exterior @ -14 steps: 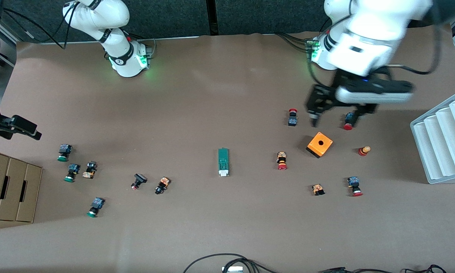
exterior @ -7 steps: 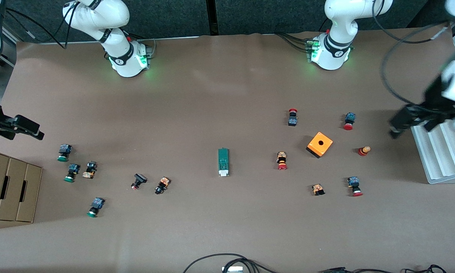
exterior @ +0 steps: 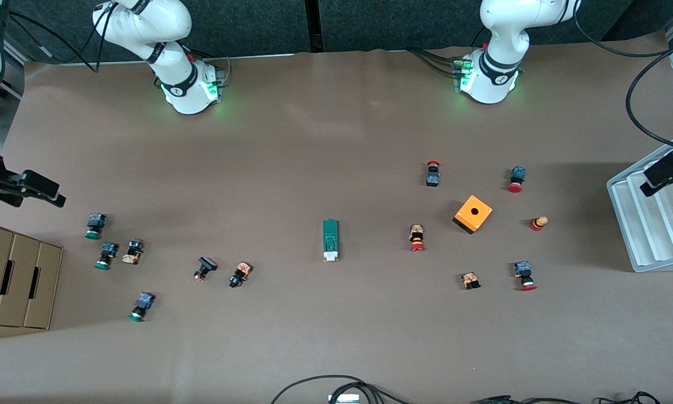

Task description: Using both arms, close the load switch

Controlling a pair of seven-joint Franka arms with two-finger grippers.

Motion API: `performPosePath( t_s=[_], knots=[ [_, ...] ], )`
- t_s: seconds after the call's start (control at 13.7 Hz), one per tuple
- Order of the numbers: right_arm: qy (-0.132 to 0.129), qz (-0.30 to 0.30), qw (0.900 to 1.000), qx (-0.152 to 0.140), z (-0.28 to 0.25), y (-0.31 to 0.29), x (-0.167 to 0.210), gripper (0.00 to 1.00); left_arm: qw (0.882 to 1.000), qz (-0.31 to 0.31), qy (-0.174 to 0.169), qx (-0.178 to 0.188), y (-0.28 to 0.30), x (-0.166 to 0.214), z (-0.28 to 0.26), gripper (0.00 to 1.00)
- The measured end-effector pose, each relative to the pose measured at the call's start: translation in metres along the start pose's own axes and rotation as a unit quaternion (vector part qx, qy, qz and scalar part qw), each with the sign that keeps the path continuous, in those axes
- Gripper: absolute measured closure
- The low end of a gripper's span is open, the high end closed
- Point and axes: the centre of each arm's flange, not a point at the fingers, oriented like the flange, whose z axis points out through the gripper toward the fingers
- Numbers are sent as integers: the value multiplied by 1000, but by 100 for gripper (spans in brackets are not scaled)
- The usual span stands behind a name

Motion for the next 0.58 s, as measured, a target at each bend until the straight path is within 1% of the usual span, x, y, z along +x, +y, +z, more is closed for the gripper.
performPosePath(
  t_s=[0.36, 0.58],
  knots=[
    [0, 0, 1000, 0, 0, 0, 0, 0, 1000, 8, -3, 0, 4, 0, 2, 0],
    [0, 0, 1000, 0, 0, -1, 0, 0, 1000, 28, -5, 0, 4, 1, 4, 0]
  ],
)
